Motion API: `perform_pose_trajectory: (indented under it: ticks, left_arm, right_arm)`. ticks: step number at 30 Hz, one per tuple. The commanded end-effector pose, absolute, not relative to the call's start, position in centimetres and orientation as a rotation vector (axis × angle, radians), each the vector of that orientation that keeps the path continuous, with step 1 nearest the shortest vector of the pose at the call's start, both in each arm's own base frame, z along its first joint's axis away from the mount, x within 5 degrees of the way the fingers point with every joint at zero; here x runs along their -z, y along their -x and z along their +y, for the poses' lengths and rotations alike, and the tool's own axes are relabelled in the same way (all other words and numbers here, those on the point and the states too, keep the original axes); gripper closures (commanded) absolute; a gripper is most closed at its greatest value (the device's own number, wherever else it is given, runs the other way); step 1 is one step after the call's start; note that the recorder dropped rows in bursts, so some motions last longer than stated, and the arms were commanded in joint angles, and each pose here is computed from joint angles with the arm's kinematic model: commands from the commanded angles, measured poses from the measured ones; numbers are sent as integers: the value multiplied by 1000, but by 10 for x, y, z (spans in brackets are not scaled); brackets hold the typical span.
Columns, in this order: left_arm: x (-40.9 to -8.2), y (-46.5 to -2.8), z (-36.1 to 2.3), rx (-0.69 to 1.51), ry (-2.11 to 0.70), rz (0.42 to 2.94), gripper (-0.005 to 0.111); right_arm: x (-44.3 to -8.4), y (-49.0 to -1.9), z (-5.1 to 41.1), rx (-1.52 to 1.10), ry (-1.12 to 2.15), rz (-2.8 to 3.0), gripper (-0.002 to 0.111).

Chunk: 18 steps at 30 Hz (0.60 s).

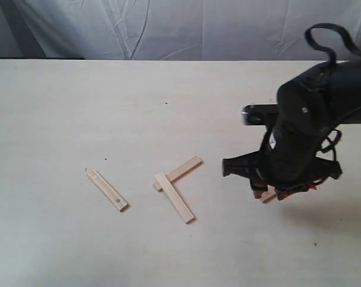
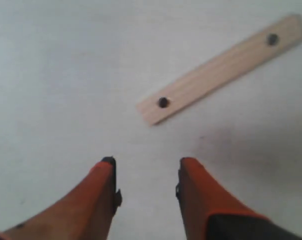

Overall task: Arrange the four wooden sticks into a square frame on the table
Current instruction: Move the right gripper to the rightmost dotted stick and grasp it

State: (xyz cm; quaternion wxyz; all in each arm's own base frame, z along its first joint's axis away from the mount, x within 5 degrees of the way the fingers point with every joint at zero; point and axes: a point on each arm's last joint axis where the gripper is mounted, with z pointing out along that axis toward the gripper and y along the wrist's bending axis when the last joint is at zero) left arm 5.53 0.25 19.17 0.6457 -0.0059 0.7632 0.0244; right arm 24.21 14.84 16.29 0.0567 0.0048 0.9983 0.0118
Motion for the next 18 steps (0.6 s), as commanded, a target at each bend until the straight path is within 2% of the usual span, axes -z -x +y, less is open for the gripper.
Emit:
perform_pose_trajectory:
  ticks: [1, 4, 9, 18]
  left_arm:
    - [-191, -55, 3, -54, 20, 1725, 107]
    - [-191, -55, 3, -54, 20, 1725, 107]
    - [-191, -55, 3, -54, 20, 1725, 107]
    - [-191, -55, 3, -54, 20, 1725, 107]
  right_arm:
    - [-161, -251, 117, -82, -398, 2993, 68]
    - [-158, -258, 115, -146, -687, 2890, 66]
    - [-145, -265, 116, -142, -828, 2829, 51]
    - [-125, -272, 111, -19, -907, 2780, 50]
